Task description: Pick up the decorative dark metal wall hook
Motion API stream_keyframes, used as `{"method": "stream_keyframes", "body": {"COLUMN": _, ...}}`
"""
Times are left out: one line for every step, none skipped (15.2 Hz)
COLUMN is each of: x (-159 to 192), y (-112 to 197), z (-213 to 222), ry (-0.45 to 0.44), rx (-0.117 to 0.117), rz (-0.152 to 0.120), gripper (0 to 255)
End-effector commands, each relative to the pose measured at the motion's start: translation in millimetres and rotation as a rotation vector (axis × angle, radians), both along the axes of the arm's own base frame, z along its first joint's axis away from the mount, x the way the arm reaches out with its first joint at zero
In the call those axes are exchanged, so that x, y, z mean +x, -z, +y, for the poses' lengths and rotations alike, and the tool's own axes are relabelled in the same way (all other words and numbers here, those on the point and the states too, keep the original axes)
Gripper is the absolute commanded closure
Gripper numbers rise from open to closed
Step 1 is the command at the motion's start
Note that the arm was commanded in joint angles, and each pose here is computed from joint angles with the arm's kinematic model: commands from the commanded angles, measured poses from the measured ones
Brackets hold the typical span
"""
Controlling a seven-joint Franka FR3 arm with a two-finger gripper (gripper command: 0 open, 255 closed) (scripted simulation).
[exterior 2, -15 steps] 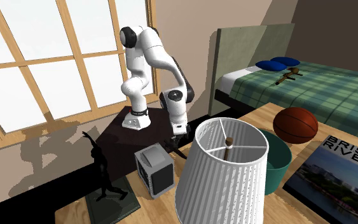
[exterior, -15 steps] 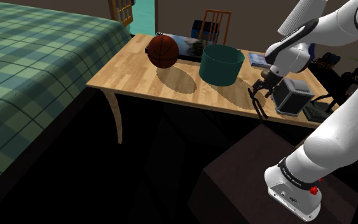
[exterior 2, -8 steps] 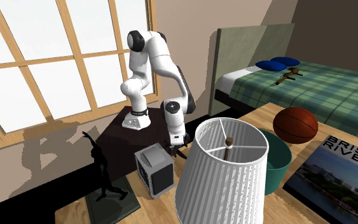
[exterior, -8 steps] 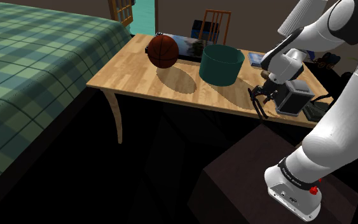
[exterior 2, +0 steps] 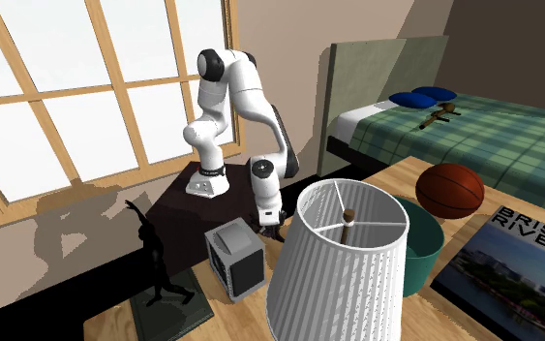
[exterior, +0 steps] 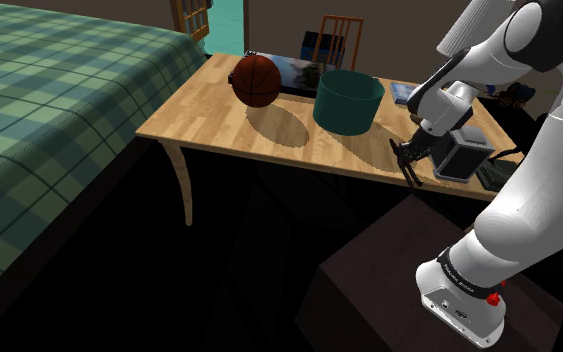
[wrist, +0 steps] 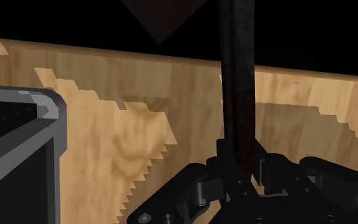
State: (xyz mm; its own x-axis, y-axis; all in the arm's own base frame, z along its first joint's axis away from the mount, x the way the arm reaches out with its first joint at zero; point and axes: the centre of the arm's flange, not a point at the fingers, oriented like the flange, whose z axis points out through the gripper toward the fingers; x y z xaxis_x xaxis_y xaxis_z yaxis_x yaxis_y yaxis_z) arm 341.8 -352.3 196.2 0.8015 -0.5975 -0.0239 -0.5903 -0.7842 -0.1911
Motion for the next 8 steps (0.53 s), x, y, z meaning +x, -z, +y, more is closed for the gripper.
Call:
{"method": "stream_keyframes", "body": {"x": 0, "y": 1, "z": 1, "ry": -0.001, "rx": 0.001, "rz": 0.001, "gripper": 255}}
{"method": "stream_keyframes", "body": {"x": 0, "y": 1, "z": 1, "ry": -0.001, "rx": 0.001, "rz": 0.001, "gripper": 255}}
{"method": "stream_keyframes", "body": {"x": 0, "y": 1, "z": 0, "ry": -0.001, "rx": 0.001, "rz": 0.001, "gripper": 255}}
{"method": "stream_keyframes", "body": {"x": 0, "y": 1, "z": 1, "ry": -0.001, "rx": 0.001, "rz": 0.001, "gripper": 255}}
{"method": "stream_keyframes", "body": {"x": 0, "y": 1, "z": 0, "ry": -0.001, "rx": 0.001, "rz": 0.001, "gripper": 255}}
{"method": "stream_keyframes", "body": {"x": 0, "y": 1, "z": 1, "ry": -0.001, "rx": 0.001, "rz": 0.001, "gripper": 255}}
{"method": "stream_keyframes", "body": {"x": 0, "y": -5, "z": 1, "ry": -0.001, "rx": 0.001, "rz": 0.001, "gripper": 255}}
{"method": "stream_keyframes", "body": {"x": 0, "y": -10, "z": 1, "ry": -0.001, "rx": 0.001, "rz": 0.001, "gripper": 255}}
